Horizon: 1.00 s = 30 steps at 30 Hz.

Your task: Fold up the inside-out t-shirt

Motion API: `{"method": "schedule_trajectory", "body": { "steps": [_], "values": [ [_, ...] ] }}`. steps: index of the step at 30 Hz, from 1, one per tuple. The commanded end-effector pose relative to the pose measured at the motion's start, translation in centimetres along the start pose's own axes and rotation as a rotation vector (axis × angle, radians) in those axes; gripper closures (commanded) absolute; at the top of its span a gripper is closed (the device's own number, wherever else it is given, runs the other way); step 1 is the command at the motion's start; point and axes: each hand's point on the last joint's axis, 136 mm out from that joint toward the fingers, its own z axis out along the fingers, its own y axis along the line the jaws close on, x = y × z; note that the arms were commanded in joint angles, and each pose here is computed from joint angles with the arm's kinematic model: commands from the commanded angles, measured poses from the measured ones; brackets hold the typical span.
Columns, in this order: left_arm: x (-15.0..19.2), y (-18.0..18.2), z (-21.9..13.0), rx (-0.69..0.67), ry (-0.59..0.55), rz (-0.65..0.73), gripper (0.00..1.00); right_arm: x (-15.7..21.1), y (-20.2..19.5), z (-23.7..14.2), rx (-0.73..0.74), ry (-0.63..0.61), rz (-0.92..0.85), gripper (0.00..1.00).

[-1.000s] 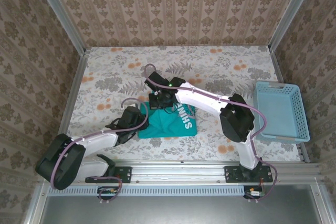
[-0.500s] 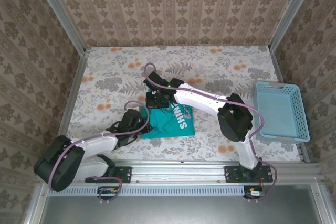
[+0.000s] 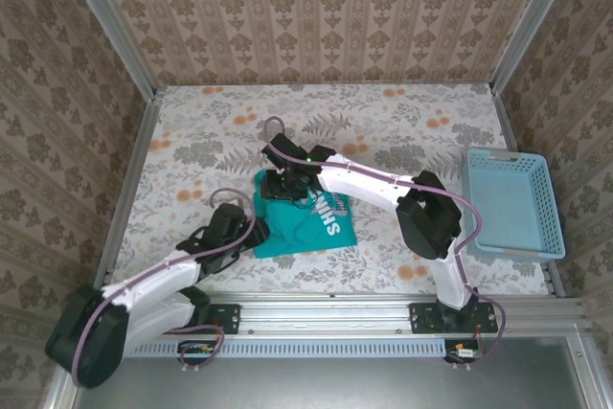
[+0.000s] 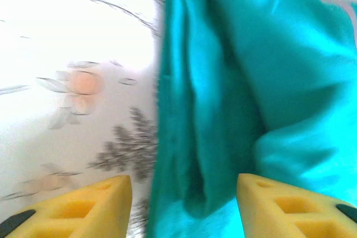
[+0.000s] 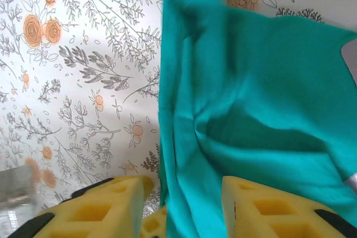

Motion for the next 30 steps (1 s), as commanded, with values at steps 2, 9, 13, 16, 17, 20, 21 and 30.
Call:
{"method": "schedule_trajectory", "body": {
  "steps": [2, 9, 13, 16, 17, 20, 21, 30],
  "values": [
    [0.2, 4.5, -2.5, -0.18, -0.032, -0.05, 0.45, -0.8, 0.8, -5.5, 0.003, -0.078, -0.083, 0.49],
    [-2.7, 0.5, -5.8, -0.122, -0.06, 0.052, 0.39, -1.7, -6.0, -10.1, 0.199, -0.199, -0.121, 0.45],
    [-4.2, -5.2, -6.2, -0.115, -0.053, 0.22, 0.35, -1.2, -11.6, -10.2, 0.287, -0.197, -0.055, 0.46],
    [-4.4, -9.5, -5.3, -0.155, -0.051, 0.354, 0.28, -0.7, -15.0, -10.6, 0.308, -0.221, 0.012, 0.46],
    [-4.3, -10.4, -4.8, -0.18, -0.039, 0.387, 0.26, -0.5, -16.0, -10.8, 0.318, -0.227, 0.033, 0.46],
    [-4.0, -12.7, -2.2, -0.261, 0.012, 0.461, 0.21, 0.0, -18.8, -12.0, 0.349, -0.265, 0.094, 0.44],
    [-3.8, -13.1, -1.2, -0.291, 0.029, 0.476, 0.2, 0.3, -19.6, -12.4, 0.354, -0.277, 0.112, 0.44],
    [-3.0, -10.4, 3.1, -0.494, 0.098, 0.507, 0.38, 1.4, -21.9, -14.6, 0.346, -0.337, 0.148, 0.35]
  ]
}}
